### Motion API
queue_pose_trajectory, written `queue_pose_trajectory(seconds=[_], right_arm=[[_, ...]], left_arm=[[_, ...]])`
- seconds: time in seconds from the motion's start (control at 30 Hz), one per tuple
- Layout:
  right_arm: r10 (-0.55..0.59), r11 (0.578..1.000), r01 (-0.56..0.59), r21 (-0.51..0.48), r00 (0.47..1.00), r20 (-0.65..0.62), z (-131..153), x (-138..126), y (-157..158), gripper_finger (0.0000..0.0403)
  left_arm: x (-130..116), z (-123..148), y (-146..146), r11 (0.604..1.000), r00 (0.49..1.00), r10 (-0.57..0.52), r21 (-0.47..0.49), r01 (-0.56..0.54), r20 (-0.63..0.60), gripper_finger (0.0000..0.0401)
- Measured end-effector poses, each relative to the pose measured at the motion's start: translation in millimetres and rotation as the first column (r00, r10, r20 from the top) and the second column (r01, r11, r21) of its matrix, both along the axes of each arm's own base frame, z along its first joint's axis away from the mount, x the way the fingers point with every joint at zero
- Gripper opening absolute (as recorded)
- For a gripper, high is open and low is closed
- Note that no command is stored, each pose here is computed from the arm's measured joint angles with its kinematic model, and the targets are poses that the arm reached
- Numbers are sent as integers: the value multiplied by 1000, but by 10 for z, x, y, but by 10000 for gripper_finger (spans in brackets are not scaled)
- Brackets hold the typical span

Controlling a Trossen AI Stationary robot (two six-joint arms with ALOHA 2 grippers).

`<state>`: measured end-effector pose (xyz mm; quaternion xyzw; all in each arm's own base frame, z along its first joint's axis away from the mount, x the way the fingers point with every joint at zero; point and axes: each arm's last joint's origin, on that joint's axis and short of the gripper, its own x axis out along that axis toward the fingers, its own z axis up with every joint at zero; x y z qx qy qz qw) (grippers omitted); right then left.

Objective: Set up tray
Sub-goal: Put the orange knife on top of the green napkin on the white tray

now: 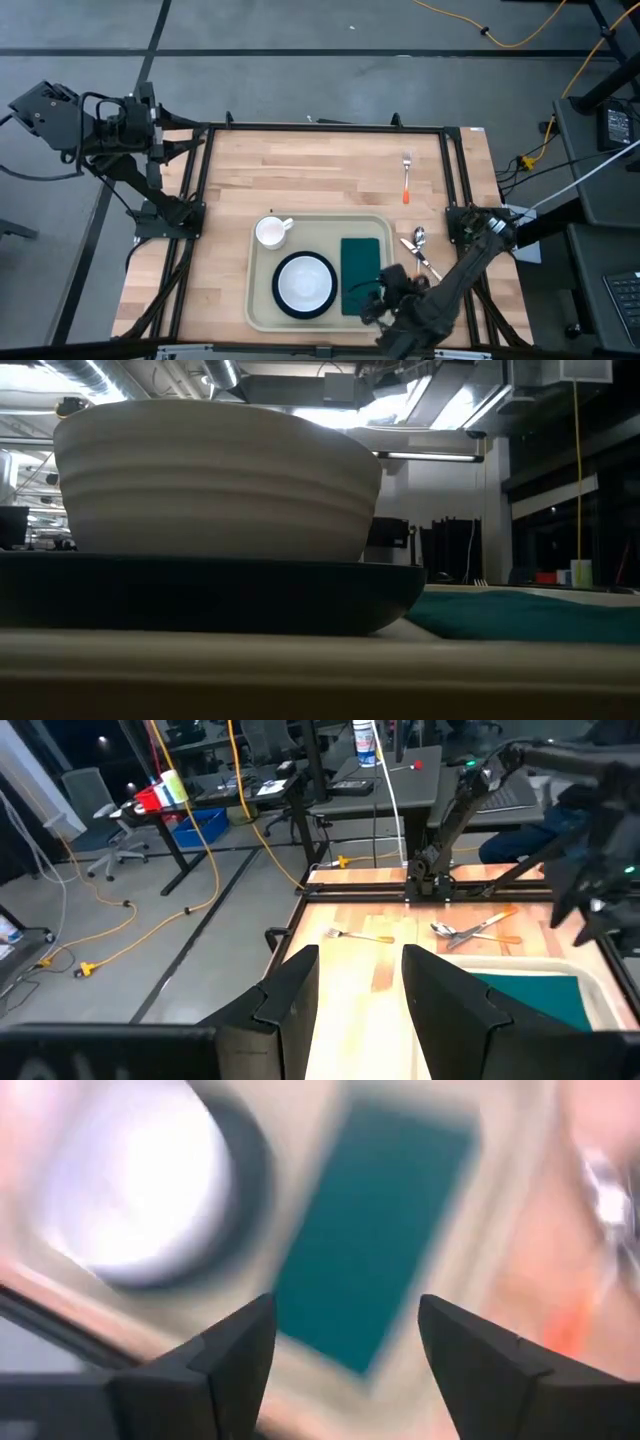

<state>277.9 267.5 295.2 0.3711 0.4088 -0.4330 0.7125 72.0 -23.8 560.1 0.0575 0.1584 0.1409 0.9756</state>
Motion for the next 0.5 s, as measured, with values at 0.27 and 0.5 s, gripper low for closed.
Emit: queue_pose_trajectory(seconds=[0.27,0.5], right_arm=[[57,960,19,-278,963,262,469,0,-538,219],[253,735,-55,-676,947,198,959,-10,-1130,198]], left_arm=[[14,-1,-7,1000,1000,10,7,-10,-1,141],[19,-2,-11,1000,1000,9,7,-9,-2,141]])
